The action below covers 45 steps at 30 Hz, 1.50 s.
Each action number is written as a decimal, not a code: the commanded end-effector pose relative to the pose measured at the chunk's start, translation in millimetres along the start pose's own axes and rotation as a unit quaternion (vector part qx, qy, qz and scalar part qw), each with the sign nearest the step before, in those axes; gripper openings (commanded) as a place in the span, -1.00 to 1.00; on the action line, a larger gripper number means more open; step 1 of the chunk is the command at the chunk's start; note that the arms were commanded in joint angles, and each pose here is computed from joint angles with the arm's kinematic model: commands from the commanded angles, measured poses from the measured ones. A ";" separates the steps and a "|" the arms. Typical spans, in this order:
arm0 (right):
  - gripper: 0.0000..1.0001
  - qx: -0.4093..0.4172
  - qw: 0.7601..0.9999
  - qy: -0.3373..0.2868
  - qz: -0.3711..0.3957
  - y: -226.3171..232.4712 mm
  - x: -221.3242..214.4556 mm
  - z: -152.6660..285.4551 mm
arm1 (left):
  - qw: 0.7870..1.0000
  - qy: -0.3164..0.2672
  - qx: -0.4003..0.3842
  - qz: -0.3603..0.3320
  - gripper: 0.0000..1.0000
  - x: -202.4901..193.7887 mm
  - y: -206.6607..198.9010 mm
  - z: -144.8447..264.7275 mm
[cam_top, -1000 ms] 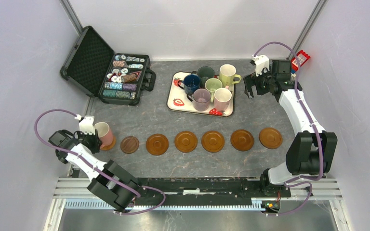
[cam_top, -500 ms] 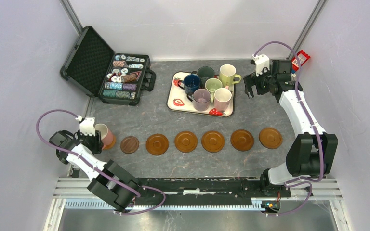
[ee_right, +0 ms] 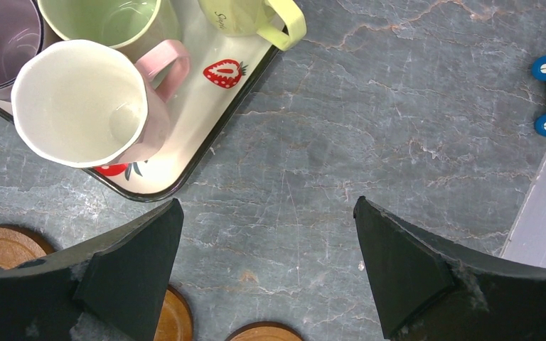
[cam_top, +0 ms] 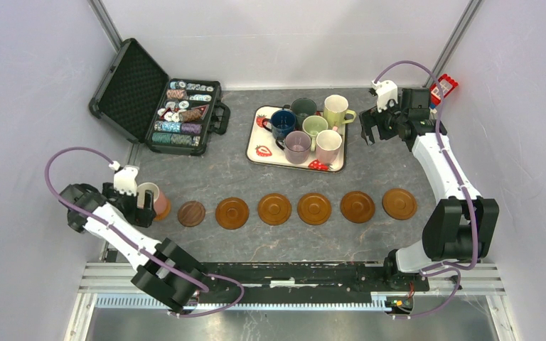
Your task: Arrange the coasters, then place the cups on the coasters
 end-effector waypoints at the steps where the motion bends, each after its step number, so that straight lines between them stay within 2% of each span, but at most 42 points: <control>1: 0.96 -0.003 1.000 -0.018 0.000 -1.5 7.9 -1.6 | 0.999 0.005 -0.029 -0.017 1.00 20.9 -15.3 23.0; 5: 0.96 0.002 1.000 -0.018 -0.003 -0.5 6.7 -7.2 | 0.999 0.013 -0.032 -0.002 1.00 54.3 -23.9 19.2; 10: 0.96 0.004 1.000 -0.016 -0.002 -0.3 4.3 -12.3 | 1.000 0.000 -0.025 -0.019 1.00 108.5 -45.7 -1.9; 14: 0.96 0.006 1.000 -0.014 0.002 2.5 -0.6 -13.4 | 0.998 -0.013 -0.060 -0.023 1.00 158.8 -83.6 -21.9; 17: 0.96 0.013 1.000 -0.011 0.006 7.6 -6.2 -14.6 | 0.992 -0.018 -0.105 -0.069 1.00 189.0 -124.2 -40.4; 21: 0.96 0.024 1.000 -0.009 0.014 14.2 -11.8 -14.3 | 0.968 -0.010 -0.175 -0.182 1.00 214.2 -180.8 -70.9; 22: 0.96 0.026 1.000 -0.009 0.016 15.4 -12.8 -13.8 | 0.957 -0.005 -0.200 -0.212 1.00 218.0 -202.3 -80.6; 26: 0.96 0.027 0.999 -0.006 0.024 19.8 -18.7 -11.0 | 0.923 0.014 -0.252 -0.291 1.00 232.0 -247.2 -118.0; 30: 0.96 0.028 0.999 -0.001 0.027 25.0 -27.0 -9.4 | 0.909 0.023 -0.266 -0.319 1.00 247.3 -275.3 -162.8; 35: 0.96 0.026 0.999 0.003 0.025 27.3 -33.2 -10.6 | 0.883 0.015 -0.277 -0.380 0.97 259.2 -297.4 -212.0; 45: 0.96 0.028 0.999 0.015 0.020 28.4 -40.3 -17.7 | 0.842 0.000 -0.277 -0.463 0.92 262.9 -334.4 -273.1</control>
Point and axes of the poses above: each gripper's point midway between its finger pads, its own z axis back along the fingers, its own y axis along the line the jaws close on, x = y × z, the point moved 1 cm from there along z, back along the fingers, and after that the axes turned 15 degrees about z, right-handed, at the moved point
